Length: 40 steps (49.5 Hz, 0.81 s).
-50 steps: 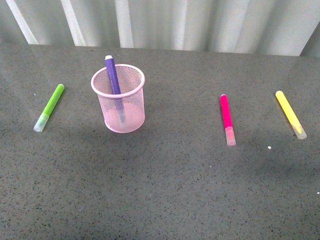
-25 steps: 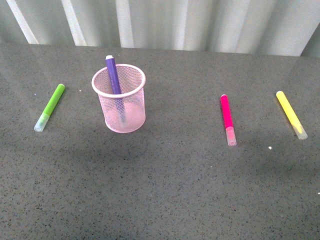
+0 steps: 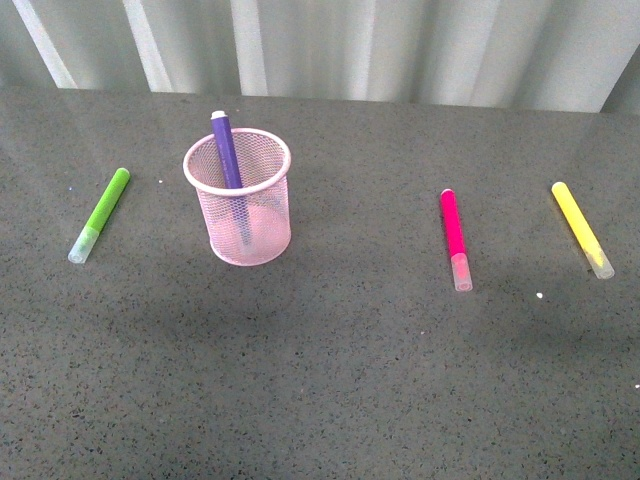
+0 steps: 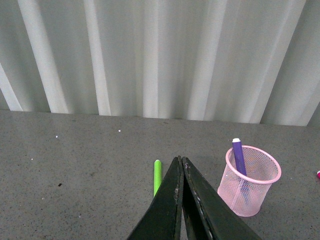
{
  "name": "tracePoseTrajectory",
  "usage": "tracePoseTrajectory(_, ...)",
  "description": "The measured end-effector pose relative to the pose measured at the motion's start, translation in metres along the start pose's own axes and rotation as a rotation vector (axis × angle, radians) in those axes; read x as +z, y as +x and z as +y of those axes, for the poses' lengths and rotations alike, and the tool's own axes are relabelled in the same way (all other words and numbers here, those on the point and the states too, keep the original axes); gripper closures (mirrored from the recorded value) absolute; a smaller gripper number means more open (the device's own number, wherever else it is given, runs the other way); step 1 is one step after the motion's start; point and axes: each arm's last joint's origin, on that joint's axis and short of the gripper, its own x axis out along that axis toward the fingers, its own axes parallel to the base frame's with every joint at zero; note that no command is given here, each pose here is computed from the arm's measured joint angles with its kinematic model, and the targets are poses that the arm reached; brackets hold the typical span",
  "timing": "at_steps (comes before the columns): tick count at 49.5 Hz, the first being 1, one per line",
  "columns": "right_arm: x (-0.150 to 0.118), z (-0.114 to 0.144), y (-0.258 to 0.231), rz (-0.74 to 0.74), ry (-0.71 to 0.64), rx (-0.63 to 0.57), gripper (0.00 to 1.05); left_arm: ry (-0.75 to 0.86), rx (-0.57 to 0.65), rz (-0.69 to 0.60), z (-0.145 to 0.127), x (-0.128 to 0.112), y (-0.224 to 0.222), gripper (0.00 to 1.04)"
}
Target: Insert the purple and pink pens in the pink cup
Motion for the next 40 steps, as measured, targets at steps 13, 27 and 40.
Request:
tracePoseTrajectory(13,0.0,0.0,0.0,0.0,0.0,0.0,0.07,0.0,0.0,-0.001,0.0,0.0,-0.006,1.01)
tracePoseTrajectory(27,0.0,0.0,0.0,0.0,0.0,0.0,0.07,0.0,0.0,0.023,0.0,-0.004,-0.019,1.01)
tracePoseTrajectory(40,0.0,0.0,0.0,0.0,0.0,0.0,0.07,0.0,0.0,0.006,0.0,-0.003,-0.02,0.99)
